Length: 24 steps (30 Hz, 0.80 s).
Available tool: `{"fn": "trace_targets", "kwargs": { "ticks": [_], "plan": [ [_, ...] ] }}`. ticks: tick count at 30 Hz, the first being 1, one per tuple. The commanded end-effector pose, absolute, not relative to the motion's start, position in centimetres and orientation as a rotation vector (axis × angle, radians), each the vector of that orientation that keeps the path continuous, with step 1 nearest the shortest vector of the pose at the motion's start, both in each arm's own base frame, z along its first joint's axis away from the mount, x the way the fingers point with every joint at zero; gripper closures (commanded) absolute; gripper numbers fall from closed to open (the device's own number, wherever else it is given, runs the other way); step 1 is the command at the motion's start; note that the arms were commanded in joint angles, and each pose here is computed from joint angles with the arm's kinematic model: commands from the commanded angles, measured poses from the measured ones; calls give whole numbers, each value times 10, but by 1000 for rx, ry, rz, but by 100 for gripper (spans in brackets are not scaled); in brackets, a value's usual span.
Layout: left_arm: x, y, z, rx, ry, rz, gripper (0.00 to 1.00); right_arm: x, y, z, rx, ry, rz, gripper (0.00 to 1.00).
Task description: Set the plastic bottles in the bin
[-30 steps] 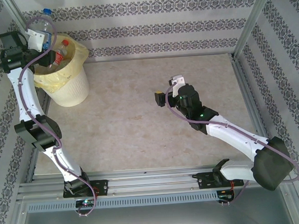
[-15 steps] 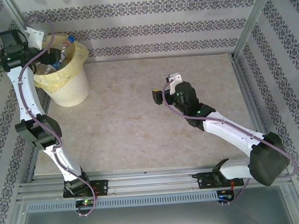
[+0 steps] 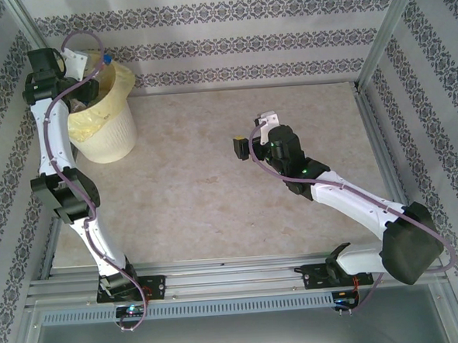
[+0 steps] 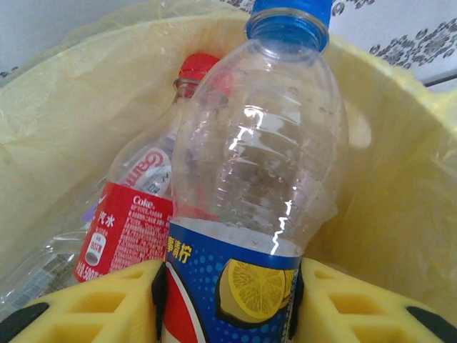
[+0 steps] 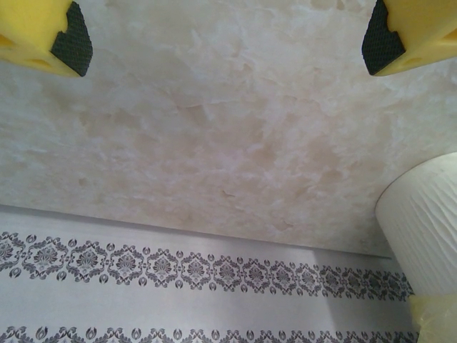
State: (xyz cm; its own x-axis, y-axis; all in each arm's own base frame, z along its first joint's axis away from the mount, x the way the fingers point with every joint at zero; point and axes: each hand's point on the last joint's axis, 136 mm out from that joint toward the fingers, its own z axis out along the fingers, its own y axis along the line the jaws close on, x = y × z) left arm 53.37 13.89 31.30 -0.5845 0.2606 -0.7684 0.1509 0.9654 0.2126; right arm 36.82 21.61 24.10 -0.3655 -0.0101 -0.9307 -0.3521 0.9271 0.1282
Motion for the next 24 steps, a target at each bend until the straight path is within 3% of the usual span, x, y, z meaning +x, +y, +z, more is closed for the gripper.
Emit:
{"fn": "trace_targets", "kwargs": {
  "ticks": [1,19,21,24],
  "plan": [
    [510,166,265,238,2403,232,57,373,219,247,-255,1918,387,2],
    [476,170,214,404,2601,202,75,375,219,243,-273,1945,360,2],
    [477,173,222,367,2582,219,72,376,219,244,-279,1944,359,2],
    [486,173,259,269,2482,233,46,376,219,250,-285,1930,354,2]
  ]
}}
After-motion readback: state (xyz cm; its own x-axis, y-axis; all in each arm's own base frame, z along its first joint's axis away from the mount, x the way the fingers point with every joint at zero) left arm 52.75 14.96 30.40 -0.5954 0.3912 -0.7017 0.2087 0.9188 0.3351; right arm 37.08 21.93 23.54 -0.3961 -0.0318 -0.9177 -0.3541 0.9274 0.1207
